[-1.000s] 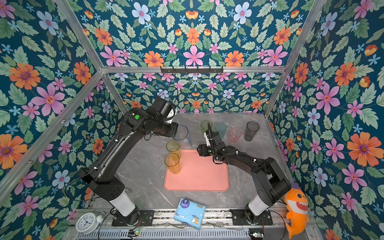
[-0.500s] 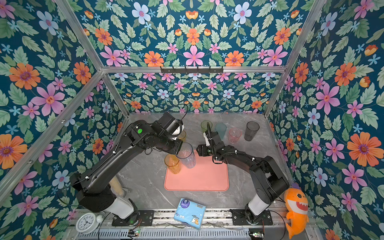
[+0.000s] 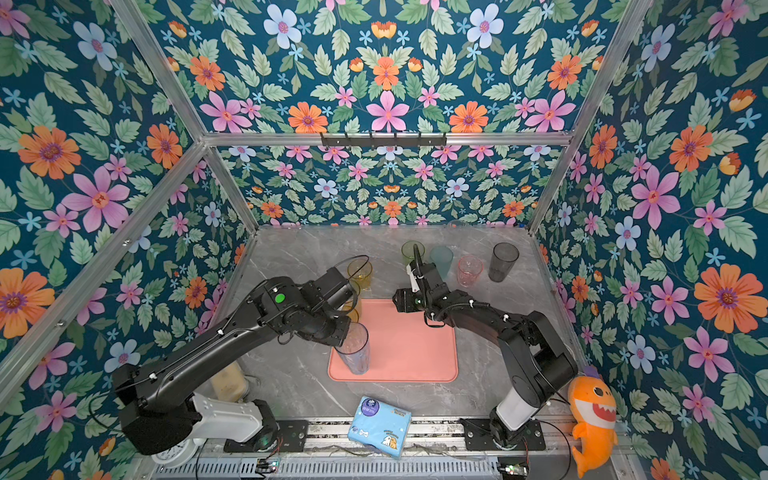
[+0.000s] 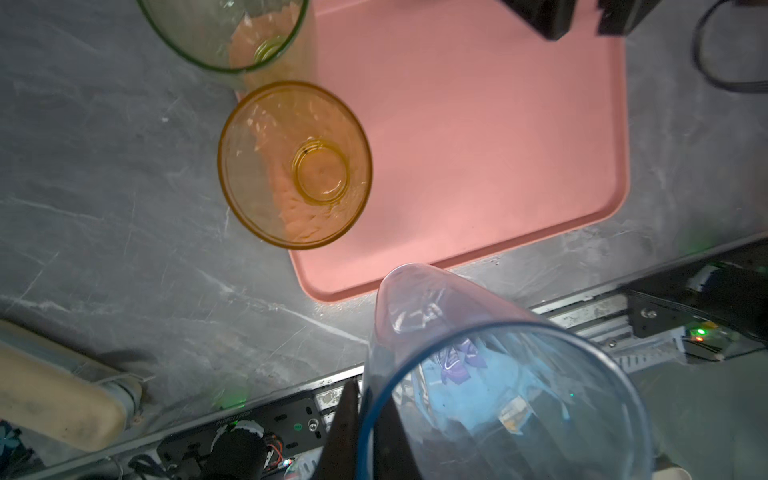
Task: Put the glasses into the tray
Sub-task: 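Lower the blue cup onto the tray beside the yellow cup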
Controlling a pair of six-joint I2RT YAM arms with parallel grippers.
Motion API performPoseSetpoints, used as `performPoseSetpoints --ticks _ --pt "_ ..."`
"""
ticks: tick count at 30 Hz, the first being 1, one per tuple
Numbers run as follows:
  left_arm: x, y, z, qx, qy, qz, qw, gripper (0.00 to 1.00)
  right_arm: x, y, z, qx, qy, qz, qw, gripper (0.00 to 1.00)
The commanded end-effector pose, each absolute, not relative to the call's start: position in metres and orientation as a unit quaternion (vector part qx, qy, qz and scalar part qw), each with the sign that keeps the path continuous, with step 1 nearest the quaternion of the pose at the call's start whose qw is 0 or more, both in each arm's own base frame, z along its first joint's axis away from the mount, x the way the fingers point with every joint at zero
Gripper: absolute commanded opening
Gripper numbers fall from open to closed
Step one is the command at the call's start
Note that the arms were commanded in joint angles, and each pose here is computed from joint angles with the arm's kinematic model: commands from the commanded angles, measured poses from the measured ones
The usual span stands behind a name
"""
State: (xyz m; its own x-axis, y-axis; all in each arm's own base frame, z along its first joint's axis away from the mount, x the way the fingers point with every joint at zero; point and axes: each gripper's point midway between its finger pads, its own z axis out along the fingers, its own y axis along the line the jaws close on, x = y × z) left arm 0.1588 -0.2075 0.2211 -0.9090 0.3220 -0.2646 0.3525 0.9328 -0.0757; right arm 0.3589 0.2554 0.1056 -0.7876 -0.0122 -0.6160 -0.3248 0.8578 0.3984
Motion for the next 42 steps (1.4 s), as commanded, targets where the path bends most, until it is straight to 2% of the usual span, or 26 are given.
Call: performPoseSetpoints --ticks 1,17,42 --pt "0.161 -0.203 0.218 0.143 0.977 -0.052 0.151 0.00 0.359 0.257 0.107 -0.087 0.911 0.254 0.312 0.75" --pt "0.151 -0.183 0.179 0.102 0.983 -0.022 0.153 0.00 0.359 0.256 0.110 -0.087 0.910 0.255 0.314 0.75" --pt "0.157 -0.170 0.155 0.060 0.982 -0.005 0.176 0.00 0.360 0.257 0.107 -0.087 0.912 0.255 0.310 0.76"
